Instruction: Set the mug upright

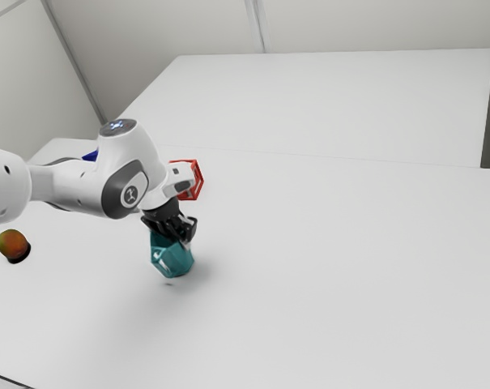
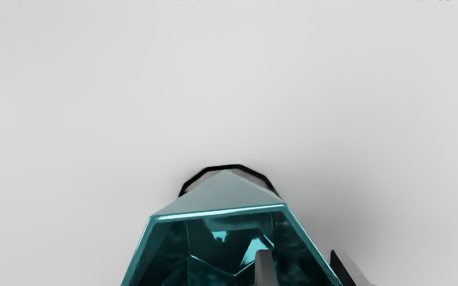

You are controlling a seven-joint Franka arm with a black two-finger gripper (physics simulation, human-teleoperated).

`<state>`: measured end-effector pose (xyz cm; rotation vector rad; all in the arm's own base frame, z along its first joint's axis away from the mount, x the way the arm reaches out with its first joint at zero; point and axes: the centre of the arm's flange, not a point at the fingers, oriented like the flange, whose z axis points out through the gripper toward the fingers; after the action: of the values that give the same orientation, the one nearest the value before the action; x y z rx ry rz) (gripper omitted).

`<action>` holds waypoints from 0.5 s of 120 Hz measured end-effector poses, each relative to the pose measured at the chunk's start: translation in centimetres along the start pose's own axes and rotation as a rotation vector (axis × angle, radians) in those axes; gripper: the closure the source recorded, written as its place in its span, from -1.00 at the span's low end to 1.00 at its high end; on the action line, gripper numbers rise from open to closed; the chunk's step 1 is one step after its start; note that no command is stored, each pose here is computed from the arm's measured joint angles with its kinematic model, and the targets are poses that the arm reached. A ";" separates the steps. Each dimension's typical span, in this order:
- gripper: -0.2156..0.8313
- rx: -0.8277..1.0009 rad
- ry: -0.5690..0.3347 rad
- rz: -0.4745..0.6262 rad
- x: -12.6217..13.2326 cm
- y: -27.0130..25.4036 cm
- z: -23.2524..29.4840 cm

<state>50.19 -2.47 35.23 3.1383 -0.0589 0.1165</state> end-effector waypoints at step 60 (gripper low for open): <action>0.10 0.010 0.059 0.023 -0.2 1.0 -3.4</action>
<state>49.74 -3.46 38.61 3.1421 -0.0951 0.2101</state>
